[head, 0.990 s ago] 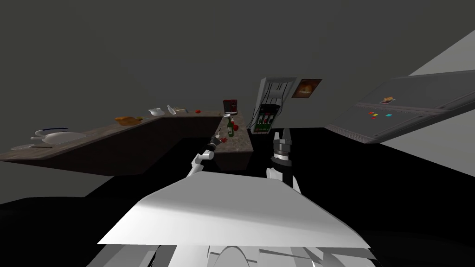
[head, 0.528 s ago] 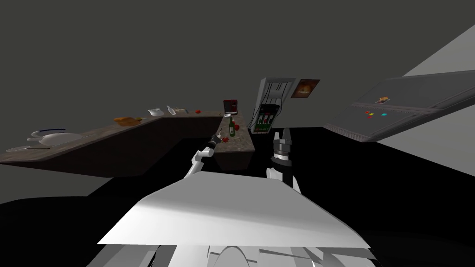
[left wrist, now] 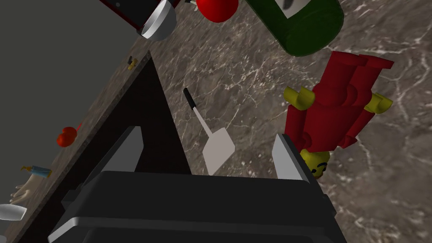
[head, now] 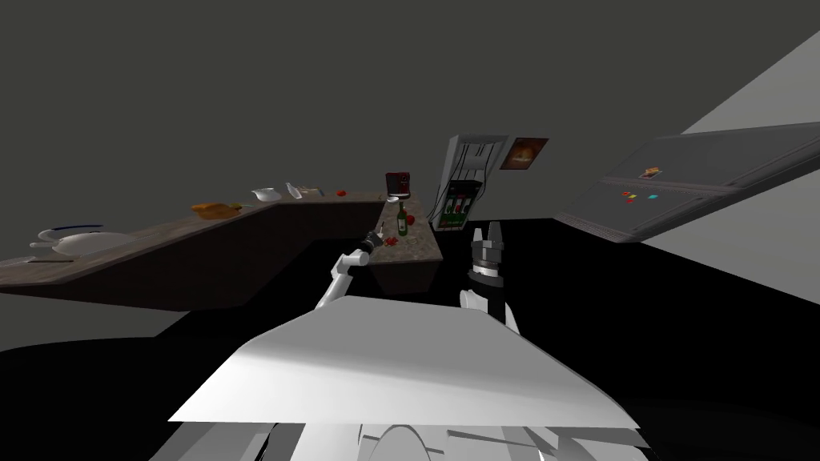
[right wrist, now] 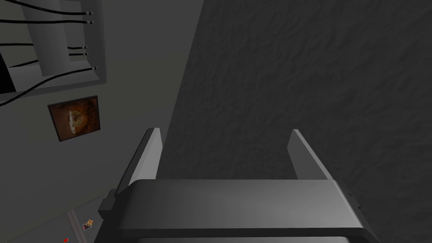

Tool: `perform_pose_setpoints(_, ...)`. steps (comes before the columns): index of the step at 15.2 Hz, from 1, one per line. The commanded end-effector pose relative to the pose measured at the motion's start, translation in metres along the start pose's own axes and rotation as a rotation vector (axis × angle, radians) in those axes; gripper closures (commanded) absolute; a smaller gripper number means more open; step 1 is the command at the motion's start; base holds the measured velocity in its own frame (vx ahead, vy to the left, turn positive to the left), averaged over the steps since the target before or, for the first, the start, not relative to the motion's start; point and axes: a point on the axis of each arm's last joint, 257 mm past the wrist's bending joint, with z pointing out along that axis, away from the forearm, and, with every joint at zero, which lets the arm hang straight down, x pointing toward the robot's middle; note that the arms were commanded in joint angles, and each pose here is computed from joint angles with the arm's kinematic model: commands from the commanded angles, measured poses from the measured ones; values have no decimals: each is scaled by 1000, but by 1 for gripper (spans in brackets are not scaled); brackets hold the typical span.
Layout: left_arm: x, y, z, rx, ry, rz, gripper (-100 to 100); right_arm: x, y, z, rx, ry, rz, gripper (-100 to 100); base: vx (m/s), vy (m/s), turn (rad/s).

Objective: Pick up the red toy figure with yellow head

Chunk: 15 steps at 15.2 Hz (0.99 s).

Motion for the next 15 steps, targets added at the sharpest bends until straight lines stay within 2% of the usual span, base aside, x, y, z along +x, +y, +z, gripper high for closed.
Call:
perform_pose_setpoints(1, 0, 4, 1, -27, -10, -8, -100, 0, 0, 0, 0, 0, 0, 0, -6, 51, -32)
perform_pose_setpoints(13, 10, 30, 4, -177, -46, -55, -100, 0, 0, 0, 0, 0, 0, 0, -2, 46, -38)
perform_pose_setpoints(15, 12, 40, 4, -223, -55, -68, -100, 0, 0, 0, 0, 0, 0, 0, 9, 47, -53)
